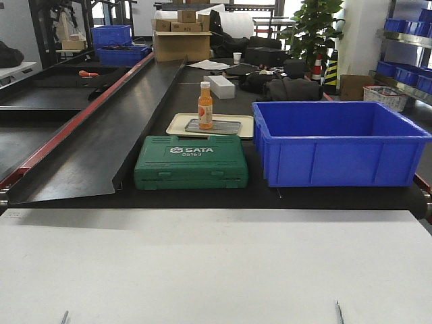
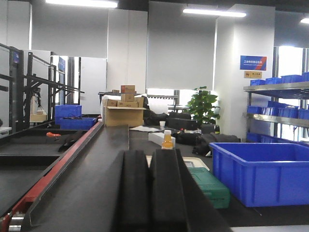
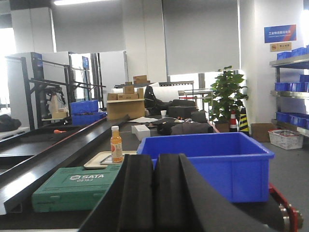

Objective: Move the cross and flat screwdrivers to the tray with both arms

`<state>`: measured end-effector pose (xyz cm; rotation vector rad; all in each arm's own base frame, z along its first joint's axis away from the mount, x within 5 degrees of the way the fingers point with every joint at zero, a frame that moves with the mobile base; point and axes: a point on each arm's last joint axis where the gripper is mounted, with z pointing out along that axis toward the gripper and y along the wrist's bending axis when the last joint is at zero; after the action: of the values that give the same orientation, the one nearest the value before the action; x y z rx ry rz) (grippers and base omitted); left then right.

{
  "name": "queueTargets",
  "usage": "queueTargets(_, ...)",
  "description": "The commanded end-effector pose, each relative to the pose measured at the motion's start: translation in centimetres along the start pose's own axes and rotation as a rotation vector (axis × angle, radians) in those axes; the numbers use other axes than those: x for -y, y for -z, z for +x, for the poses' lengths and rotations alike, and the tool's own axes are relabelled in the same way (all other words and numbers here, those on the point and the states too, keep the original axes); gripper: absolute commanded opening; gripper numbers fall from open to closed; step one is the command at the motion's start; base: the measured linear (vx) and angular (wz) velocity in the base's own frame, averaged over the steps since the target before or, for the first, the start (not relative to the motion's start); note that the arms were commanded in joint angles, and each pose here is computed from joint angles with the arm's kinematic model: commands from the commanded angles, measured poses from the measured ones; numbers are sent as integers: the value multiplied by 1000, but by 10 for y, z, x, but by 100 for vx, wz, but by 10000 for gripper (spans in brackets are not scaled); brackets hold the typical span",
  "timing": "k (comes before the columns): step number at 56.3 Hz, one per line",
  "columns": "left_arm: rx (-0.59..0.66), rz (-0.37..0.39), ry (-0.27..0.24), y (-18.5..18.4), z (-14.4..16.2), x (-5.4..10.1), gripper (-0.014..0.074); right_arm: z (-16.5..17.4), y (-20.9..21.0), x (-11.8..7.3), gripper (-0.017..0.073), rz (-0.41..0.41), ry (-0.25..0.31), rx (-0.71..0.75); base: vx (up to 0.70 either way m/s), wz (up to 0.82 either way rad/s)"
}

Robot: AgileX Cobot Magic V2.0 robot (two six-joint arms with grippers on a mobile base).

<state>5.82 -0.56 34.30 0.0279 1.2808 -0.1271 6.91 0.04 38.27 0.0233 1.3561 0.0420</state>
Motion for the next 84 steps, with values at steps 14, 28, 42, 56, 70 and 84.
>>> queueTargets(14,-173,-12,-2,-111,-35,1,2,-24,-120,-1,-9,9,23,-148,0,0)
queueTargets(28,-354,-22,-3,-146,8,-1,47,19,-151,1,53,19,19,-373,0,0)
queueTargets(42,-368,-22,-2,-153,15,-1,307,24,-150,2,452,22,19,-422,0,0)
queueTargets(56,-401,-26,3,-152,18,-2,531,30,-152,0,729,22,-69,-474,0,0)
queueTargets(70,-453,-32,4,-150,23,-2,538,87,-188,0,645,4,-22,-1084,0,0)
queueTargets(84,-478,-34,1,-149,25,-2,538,175,-227,0,496,19,-92,-1527,0,0)
